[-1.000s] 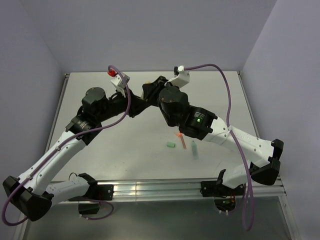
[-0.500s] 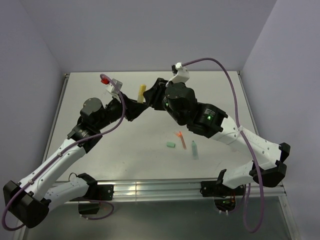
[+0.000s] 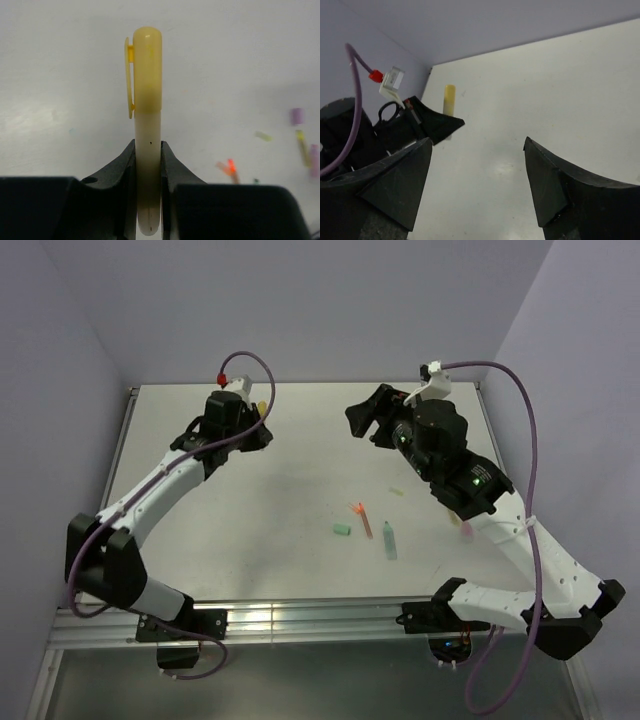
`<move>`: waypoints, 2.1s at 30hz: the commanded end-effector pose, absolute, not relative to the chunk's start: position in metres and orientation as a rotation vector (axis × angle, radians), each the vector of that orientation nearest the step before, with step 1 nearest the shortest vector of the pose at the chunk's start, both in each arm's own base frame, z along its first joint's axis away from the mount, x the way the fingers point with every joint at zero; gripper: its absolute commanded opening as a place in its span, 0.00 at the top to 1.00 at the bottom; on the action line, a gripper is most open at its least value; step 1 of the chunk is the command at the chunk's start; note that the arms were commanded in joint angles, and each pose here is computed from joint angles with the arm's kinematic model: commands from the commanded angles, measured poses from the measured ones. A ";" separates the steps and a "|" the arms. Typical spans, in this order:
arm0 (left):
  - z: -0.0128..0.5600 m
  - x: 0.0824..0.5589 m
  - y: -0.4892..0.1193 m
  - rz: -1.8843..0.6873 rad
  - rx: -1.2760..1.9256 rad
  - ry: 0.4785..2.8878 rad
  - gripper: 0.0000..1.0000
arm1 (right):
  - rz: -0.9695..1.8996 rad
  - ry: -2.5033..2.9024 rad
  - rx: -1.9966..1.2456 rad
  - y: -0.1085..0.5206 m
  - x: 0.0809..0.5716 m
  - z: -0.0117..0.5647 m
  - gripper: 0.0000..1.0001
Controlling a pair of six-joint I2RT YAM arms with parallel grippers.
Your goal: Insert the pens into the pen caps
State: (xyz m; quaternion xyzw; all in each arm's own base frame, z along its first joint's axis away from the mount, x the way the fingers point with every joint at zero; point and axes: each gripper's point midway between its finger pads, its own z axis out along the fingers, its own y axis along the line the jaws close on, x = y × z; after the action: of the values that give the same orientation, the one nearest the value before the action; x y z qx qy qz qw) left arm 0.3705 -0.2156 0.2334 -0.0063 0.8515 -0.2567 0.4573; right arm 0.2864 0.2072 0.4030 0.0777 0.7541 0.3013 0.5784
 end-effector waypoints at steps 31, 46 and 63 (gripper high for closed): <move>0.029 0.446 -0.189 0.013 0.030 2.603 0.57 | 0.557 2.012 0.163 0.173 0.324 0.278 0.00; 0.100 0.456 -0.181 0.002 0.004 2.474 0.47 | 0.423 2.061 0.204 0.148 0.319 0.259 0.00; 0.301 0.371 -0.198 -0.547 0.004 2.082 0.40 | 0.243 2.490 0.386 0.110 0.232 0.098 0.12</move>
State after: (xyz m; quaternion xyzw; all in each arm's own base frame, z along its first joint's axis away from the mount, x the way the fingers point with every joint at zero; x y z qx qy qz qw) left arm 0.3957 -0.1875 0.2725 -0.0077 0.8745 -0.1593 0.4581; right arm 0.2439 0.1119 0.1074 0.1186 0.9349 0.0856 0.3235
